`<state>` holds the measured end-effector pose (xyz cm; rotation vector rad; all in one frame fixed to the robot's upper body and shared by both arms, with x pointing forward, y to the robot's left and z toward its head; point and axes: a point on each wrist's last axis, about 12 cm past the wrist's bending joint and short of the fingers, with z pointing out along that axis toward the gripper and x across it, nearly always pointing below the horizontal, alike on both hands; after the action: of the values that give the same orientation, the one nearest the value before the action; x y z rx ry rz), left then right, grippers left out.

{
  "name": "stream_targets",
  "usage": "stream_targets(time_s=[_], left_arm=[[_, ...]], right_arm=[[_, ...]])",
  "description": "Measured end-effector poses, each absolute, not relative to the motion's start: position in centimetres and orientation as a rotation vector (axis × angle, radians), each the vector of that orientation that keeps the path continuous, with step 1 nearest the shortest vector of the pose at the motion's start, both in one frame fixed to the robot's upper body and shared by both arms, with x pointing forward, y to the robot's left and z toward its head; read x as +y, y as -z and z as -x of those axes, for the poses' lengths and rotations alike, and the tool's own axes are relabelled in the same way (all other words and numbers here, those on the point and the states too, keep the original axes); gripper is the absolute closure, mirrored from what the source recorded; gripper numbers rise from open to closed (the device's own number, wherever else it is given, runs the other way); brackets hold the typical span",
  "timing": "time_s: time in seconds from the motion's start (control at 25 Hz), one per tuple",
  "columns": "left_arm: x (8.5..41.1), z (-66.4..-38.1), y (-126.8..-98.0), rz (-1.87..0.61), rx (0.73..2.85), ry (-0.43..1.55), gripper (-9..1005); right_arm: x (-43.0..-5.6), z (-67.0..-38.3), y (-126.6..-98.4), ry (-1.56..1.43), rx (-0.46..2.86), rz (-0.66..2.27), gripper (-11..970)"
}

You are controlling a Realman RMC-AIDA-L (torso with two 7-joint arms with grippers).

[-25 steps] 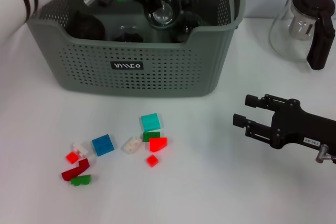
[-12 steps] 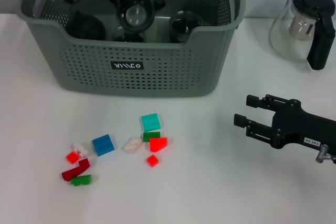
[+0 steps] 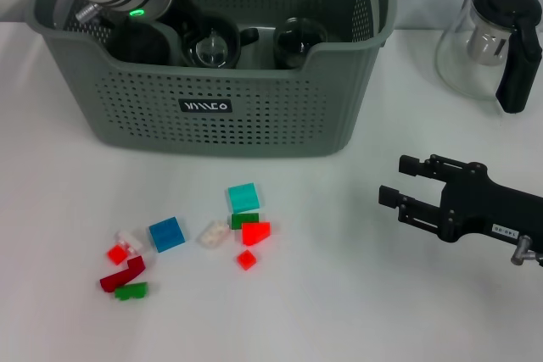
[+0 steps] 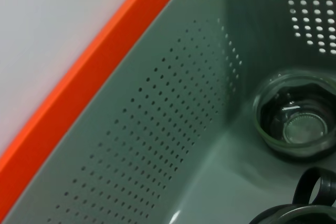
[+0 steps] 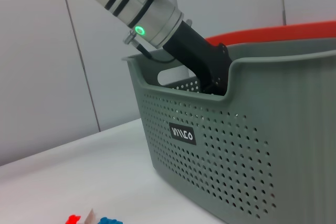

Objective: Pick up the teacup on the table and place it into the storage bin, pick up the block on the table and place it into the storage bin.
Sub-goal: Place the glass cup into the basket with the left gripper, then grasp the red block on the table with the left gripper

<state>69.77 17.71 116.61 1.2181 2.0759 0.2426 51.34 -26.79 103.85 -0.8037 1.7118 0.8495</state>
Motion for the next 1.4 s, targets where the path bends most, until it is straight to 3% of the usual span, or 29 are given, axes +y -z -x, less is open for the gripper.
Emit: stream_targets(time_s=[0.28, 0.52, 0.84, 0.96, 1.12, 1.28, 1.4], left_arm=[[17.3, -69.7, -116.3, -1.226, 2.056, -0.253, 889], [17.6, -69.9, -116.7, -1.180, 2.047, -0.247, 699], [18.8, -68.3, -120.4, -1.076, 1.985, -0.098, 530], [19.9, -67.4, -122.4, -1.022, 1.944, 0.102, 466], [22.2, -65.9, -124.2, -0.936, 1.854, 0.510, 374], [24.9, -64.2, -123.5, -0.829, 1.762, 0.865, 354], [26.8, -61.3, -121.7, -0.875, 1.618, 1.057, 357]], right_arm=[[-26.8, -51.3, -103.8, -0.849, 1.712, 0.803, 315], [-26.9, -51.3, -103.8, -0.846, 1.713, 0.795, 313], [-27.1, -51.3, -103.8, -0.838, 1.715, 0.782, 314], [-27.2, -51.3, -103.8, -0.838, 1.716, 0.781, 315], [-27.1, -51.4, -103.9, -0.839, 1.713, 0.783, 315], [-27.1, -51.4, -103.9, -0.841, 1.709, 0.781, 314], [-27.1, -51.5, -104.0, -0.840, 1.708, 0.781, 314]])
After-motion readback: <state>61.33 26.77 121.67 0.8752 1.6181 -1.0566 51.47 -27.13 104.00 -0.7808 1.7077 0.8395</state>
